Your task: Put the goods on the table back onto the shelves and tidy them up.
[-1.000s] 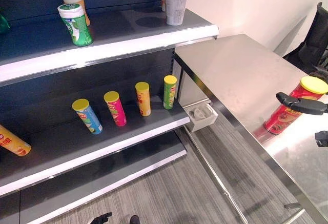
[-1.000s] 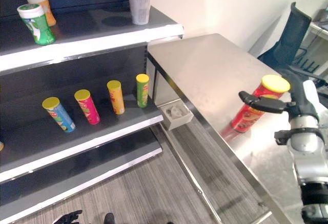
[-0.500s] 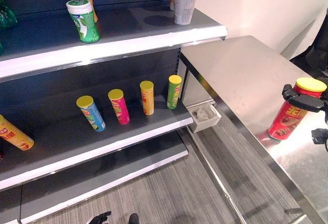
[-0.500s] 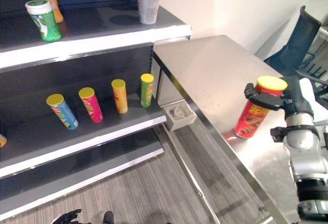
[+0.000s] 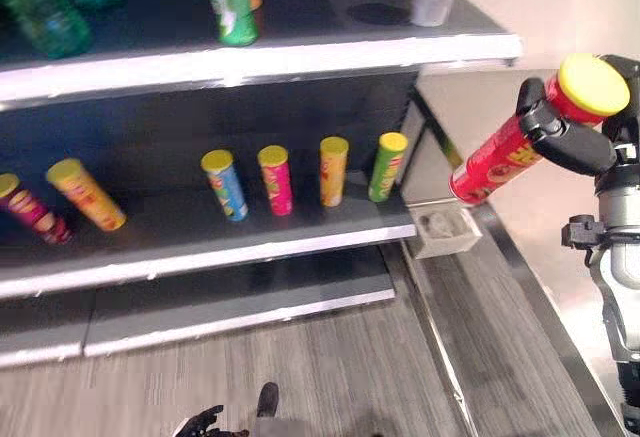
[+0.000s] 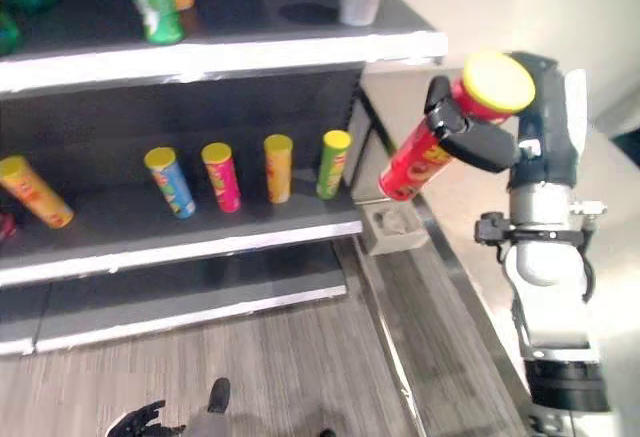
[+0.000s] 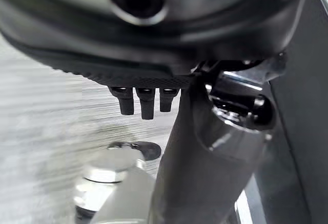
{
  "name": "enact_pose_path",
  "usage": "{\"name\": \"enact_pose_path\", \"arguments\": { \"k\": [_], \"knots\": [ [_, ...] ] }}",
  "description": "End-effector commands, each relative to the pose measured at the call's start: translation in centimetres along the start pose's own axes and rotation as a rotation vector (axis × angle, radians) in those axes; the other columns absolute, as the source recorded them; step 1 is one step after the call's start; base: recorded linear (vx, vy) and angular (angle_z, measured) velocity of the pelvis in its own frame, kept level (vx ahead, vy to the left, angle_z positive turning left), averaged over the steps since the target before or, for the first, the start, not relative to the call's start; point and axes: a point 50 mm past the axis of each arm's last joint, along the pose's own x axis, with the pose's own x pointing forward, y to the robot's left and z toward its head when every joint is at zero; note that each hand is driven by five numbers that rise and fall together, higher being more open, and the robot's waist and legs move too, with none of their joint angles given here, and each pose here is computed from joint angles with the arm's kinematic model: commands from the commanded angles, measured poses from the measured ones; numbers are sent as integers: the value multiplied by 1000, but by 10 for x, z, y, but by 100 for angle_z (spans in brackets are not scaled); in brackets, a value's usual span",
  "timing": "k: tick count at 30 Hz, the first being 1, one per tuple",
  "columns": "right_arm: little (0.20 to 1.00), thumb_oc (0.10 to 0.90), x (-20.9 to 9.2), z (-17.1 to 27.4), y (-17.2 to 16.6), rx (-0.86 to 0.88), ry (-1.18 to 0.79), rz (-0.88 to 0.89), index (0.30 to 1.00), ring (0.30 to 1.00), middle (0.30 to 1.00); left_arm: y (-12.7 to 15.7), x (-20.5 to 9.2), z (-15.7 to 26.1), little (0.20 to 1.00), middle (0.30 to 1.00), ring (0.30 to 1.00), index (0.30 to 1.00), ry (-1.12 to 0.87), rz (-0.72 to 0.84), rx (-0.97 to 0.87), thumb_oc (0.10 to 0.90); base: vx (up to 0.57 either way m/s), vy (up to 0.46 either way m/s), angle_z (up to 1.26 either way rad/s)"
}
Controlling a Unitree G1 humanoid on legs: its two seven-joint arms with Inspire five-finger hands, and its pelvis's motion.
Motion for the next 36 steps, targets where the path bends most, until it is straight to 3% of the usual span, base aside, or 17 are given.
{"name": "enact_pose_path", "arguments": {
  "k": [1, 6, 14, 19, 25, 36],
  "knots": [
    [300, 400, 23, 70, -7, 68, -371, -32, 300, 300, 300, 20, -1, 7, 900, 900, 900, 900, -25, 60, 38, 800, -309, 65, 126],
    [300, 400, 26, 80, 10, 107, -408, 76, 300, 300, 300, 19, -2, 0, 900, 900, 900, 900, -12, 62, 66, 800, -111, 205, 43],
    [300, 400, 16, 76, 1, 77, -388, 39, 300, 300, 300, 8, 2, 14, 900, 900, 900, 900, -58, 22, 123, 800, -107, 425, 75],
    [300, 400, 1, 61, -4, 40, -307, -3, 300, 300, 300, 27, 0, 22, 900, 900, 900, 900, -78, 51, 208, 800, -33, 385, 60],
    [300, 400, -5, 58, -5, 97, -297, 3, 300, 300, 300, 44, 1, 35, 900, 900, 900, 900, -99, 110, 202, 800, 6, 31, 24],
    [300, 400, -10, 57, 23, 105, -271, 219, 300, 300, 300, 24, 3, 39, 900, 900, 900, 900, -128, 59, 155, 800, 35, -86, 14]
  ]
}}
